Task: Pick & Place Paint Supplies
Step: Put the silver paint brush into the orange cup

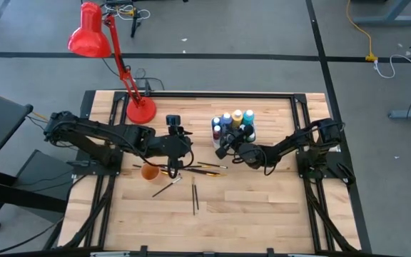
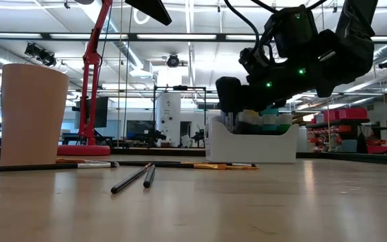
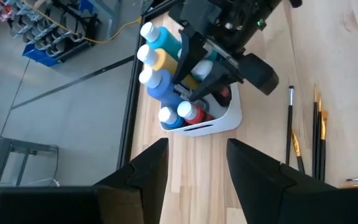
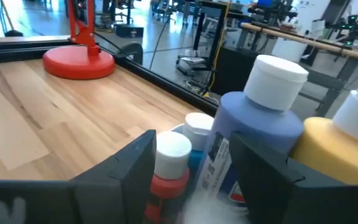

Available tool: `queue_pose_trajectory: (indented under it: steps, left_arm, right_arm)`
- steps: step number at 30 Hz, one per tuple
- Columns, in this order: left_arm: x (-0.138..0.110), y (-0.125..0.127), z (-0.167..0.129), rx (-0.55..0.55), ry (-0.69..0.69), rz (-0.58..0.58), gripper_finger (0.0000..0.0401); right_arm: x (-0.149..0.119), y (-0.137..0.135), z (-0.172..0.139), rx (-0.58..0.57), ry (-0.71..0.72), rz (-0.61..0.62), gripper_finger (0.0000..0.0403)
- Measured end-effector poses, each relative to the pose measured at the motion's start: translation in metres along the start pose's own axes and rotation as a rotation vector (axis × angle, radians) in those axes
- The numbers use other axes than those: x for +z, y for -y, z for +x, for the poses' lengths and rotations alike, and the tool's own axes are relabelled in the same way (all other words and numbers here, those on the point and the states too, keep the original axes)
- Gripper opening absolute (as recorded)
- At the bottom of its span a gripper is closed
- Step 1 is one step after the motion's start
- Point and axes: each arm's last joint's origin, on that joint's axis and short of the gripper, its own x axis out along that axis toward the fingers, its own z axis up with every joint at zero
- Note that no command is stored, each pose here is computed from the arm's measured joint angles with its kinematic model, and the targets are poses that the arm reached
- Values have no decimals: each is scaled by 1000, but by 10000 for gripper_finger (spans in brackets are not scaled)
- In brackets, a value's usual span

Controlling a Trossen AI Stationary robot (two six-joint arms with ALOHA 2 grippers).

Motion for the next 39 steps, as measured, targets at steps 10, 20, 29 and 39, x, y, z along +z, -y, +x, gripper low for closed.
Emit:
queue_pose_trajectory:
  steps: [10, 20, 29, 39]
  left_arm:
    - [0, 0, 0, 1, -1, -15, 171]
    - [-3, -7, -7, 94, -10, -103, 171]
    - [-24, -15, -32, 54, 48, -195, 171]
    - [-81, 14, -31, -7, 179, -343, 171]
  right_arm:
    - [3, -1, -2, 0, 18, 10, 175]
    - [57, -10, -49, 130, 200, -50, 129]
    - [102, -3, -111, 285, 291, -6, 121]
    - [98, -12, -129, 574, 273, 26, 163]
